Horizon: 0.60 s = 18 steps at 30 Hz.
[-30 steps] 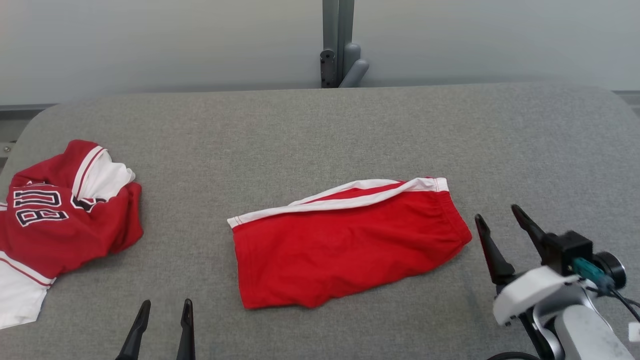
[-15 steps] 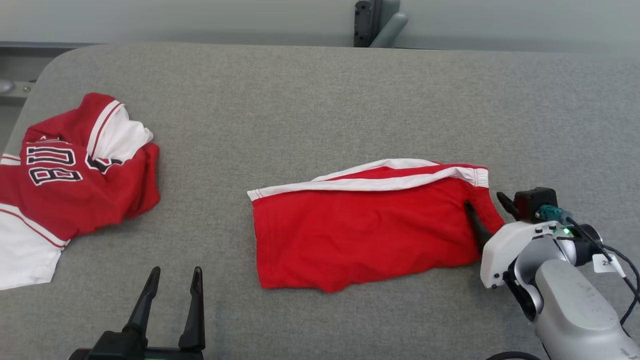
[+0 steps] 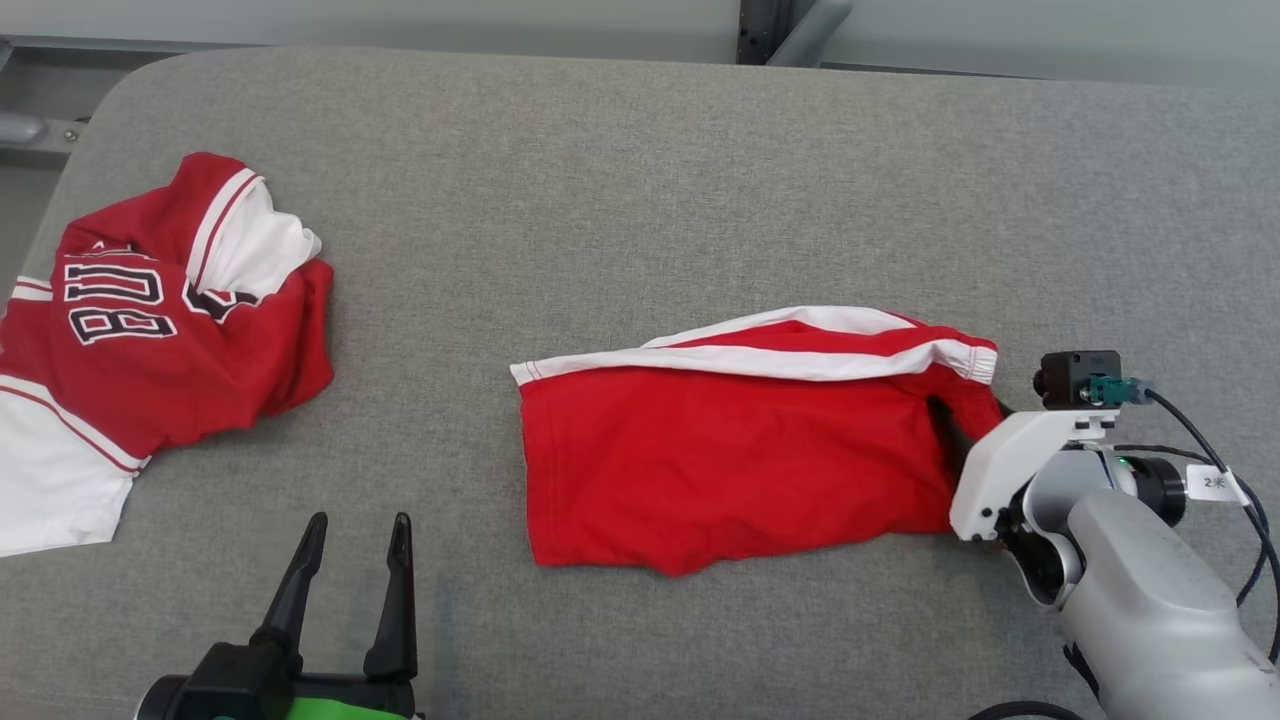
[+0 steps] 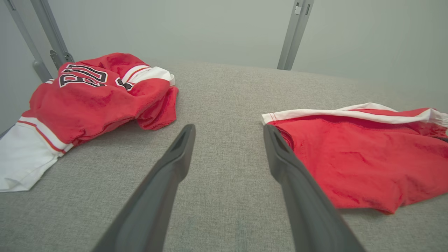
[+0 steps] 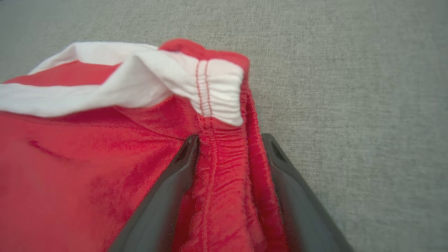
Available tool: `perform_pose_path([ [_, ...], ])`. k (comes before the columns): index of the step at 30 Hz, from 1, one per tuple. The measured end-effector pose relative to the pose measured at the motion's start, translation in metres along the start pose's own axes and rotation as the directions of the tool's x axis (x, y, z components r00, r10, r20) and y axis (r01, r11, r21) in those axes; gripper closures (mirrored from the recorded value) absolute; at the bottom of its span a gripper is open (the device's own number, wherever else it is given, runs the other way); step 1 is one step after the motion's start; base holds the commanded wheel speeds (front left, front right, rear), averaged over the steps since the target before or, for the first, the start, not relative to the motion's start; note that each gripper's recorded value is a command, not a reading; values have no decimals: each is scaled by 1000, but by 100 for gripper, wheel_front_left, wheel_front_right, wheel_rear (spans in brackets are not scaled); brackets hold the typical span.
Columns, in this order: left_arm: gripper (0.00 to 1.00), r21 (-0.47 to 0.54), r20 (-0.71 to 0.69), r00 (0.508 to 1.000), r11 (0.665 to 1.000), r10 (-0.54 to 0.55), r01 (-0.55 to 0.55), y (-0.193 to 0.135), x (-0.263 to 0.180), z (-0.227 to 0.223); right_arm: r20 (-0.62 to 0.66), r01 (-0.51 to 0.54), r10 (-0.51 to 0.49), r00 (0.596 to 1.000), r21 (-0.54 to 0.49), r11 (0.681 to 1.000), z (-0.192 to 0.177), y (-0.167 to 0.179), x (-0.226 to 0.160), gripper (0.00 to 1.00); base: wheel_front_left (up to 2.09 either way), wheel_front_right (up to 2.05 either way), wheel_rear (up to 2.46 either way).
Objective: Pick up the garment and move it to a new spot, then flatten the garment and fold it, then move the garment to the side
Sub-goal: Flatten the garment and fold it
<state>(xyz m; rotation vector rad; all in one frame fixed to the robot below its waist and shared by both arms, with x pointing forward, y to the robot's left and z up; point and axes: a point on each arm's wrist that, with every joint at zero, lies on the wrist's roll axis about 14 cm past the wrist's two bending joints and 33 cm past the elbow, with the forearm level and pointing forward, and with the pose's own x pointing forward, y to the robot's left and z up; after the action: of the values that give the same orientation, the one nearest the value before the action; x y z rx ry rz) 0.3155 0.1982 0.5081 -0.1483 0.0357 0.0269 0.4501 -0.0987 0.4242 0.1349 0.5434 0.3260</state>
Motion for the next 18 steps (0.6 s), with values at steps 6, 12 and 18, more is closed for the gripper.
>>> perform_pose_path([
  [6, 0, -15, -8, 1000, 999, -30, 29, -10, 5, -4, -48, -42, 51, 998, 161, 986, 4, -3, -11, 100, 0, 0, 0],
  [12, 0, -25, -7, 998, 997, -70, 70, -23, 8, -4, -78, 157, -142, 987, 238, 959, 20, -117, -64, 100, 0, 0, 0],
  [18, 0, -28, -12, 996, 996, -91, 91, -30, 10, -7, -28, 319, -322, 946, 231, 919, 59, -199, -118, 100, 0, 0, 0],
])
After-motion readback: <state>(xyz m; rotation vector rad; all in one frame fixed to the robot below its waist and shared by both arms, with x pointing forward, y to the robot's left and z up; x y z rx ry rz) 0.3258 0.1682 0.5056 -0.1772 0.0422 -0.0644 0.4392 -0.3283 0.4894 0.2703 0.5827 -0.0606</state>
